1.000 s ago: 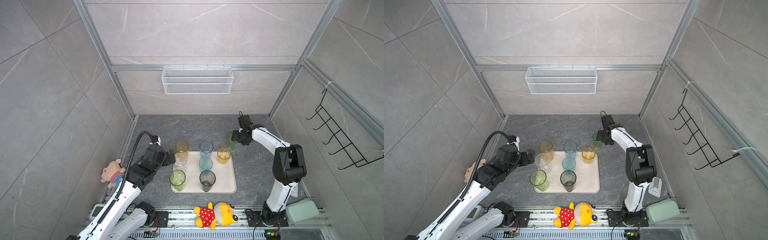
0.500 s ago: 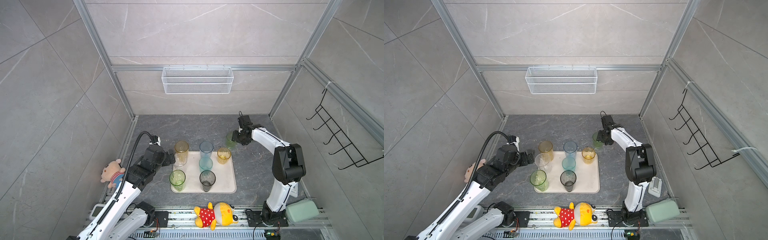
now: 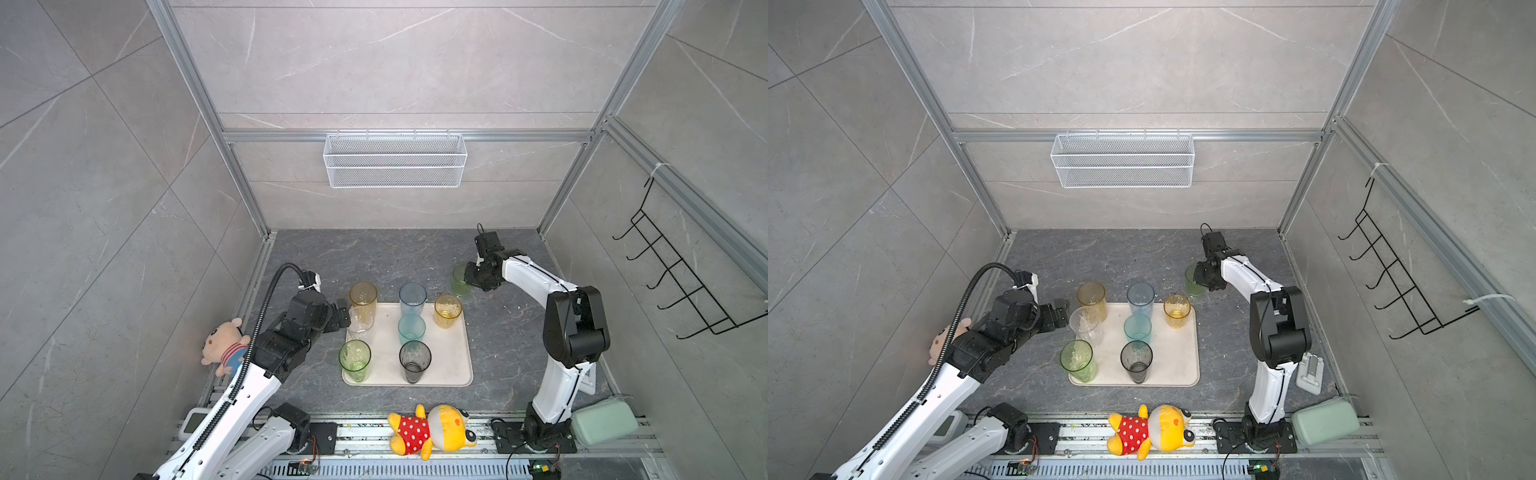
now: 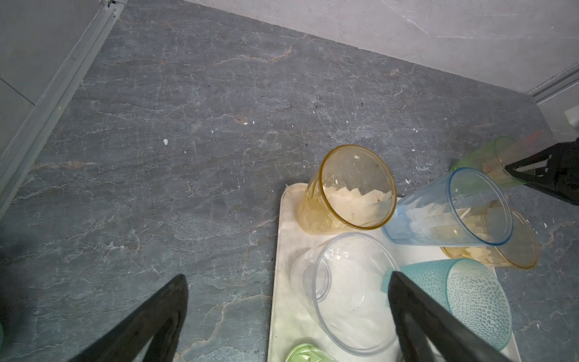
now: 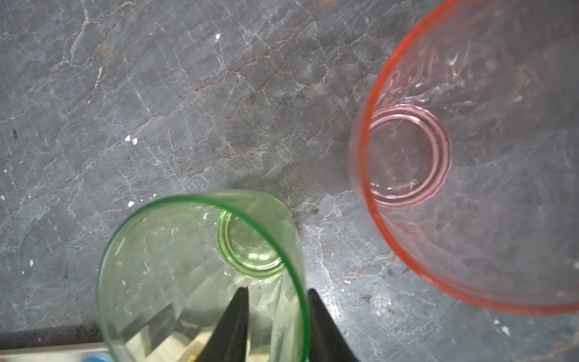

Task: Place the glasses into the tray
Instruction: Pick up the glass from the top-right of the table.

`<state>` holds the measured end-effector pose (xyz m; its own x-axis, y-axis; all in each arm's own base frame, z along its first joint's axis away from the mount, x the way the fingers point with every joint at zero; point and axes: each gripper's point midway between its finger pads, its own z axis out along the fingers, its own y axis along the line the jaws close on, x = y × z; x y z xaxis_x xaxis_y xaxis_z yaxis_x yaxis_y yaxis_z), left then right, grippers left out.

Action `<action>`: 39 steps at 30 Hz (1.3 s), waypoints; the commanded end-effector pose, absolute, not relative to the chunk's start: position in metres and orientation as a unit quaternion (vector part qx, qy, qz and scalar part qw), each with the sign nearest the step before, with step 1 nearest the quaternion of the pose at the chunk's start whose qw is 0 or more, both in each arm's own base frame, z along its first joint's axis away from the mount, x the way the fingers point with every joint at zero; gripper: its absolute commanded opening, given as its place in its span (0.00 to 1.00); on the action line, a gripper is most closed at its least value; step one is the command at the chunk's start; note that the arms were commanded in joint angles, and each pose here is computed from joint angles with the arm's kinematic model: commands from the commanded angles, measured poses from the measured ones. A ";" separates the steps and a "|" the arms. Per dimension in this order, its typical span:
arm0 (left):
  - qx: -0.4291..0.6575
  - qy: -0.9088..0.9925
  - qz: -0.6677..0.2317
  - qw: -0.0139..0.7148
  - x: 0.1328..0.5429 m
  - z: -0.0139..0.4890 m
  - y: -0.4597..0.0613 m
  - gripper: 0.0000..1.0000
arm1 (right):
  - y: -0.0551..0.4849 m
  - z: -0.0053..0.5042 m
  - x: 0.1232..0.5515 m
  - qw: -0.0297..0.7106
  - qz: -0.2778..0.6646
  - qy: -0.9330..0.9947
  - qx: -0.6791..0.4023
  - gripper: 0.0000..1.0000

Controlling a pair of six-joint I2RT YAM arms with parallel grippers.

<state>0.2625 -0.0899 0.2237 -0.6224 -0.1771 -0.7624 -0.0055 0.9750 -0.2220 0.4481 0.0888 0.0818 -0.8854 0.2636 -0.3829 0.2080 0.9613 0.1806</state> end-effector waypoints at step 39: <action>-0.063 0.893 -0.122 0.428 0.270 0.226 -0.098 1.00 | 0.080 0.195 0.392 0.259 0.048 0.963 0.059 0.00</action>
<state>0.2646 -0.0960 0.2130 -0.6545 -0.1809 -0.7340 -0.0060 0.9722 -0.2343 0.4016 0.0723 0.1679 -0.8707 0.1628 -0.4642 0.1302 0.9863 0.1017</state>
